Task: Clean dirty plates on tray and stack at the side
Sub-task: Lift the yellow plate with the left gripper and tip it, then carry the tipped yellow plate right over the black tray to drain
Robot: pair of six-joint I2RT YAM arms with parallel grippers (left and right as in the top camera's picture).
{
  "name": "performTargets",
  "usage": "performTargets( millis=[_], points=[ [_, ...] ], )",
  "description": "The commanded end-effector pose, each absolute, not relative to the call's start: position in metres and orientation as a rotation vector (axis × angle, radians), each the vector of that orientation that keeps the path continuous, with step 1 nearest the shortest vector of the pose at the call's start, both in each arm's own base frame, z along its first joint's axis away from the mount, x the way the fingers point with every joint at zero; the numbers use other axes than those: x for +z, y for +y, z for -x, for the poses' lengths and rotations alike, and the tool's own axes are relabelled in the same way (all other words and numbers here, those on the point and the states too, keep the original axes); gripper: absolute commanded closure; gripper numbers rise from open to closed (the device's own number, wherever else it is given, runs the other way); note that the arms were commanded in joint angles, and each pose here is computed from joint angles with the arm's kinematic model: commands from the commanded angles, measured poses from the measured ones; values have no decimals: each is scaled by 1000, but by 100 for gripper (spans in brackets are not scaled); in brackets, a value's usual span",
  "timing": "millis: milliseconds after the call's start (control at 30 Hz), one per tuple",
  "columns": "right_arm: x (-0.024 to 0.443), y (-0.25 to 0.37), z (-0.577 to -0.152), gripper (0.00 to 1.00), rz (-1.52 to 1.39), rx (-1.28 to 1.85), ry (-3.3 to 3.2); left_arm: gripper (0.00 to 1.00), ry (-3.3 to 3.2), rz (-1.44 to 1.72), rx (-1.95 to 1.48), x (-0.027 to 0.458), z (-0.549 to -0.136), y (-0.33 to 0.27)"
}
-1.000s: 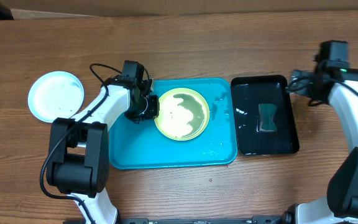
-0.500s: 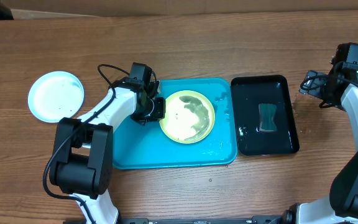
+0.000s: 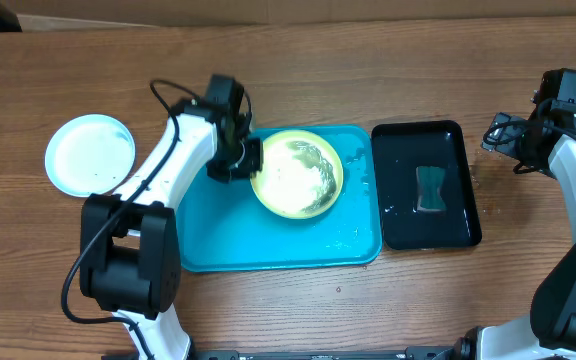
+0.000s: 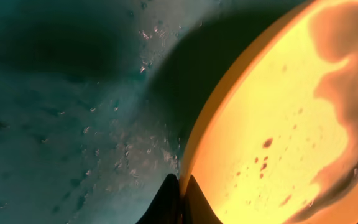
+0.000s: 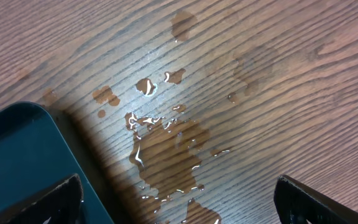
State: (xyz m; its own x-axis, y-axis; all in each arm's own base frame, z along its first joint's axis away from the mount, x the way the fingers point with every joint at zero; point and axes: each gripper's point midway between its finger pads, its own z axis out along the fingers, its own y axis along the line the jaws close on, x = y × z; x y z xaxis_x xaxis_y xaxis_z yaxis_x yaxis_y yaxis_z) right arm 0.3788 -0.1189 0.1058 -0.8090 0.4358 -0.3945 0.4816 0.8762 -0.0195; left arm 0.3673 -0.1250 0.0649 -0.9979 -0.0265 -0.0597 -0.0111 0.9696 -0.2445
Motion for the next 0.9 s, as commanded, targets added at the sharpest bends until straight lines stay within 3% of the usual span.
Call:
performTargets(
  millis=[0,333,867],
  points=[
    [110,-121,-382,0,-688,-170,2646,96,2965,61,-304,102,-392,-123],
    [110,-121,-382,0,-688,-170,2646,96,2766,-32,-128,167,-418,-164],
    [110,-121,-382,0,-688,-170,2646,96,2493,-255,-124,204,-419,-264]
  ],
)
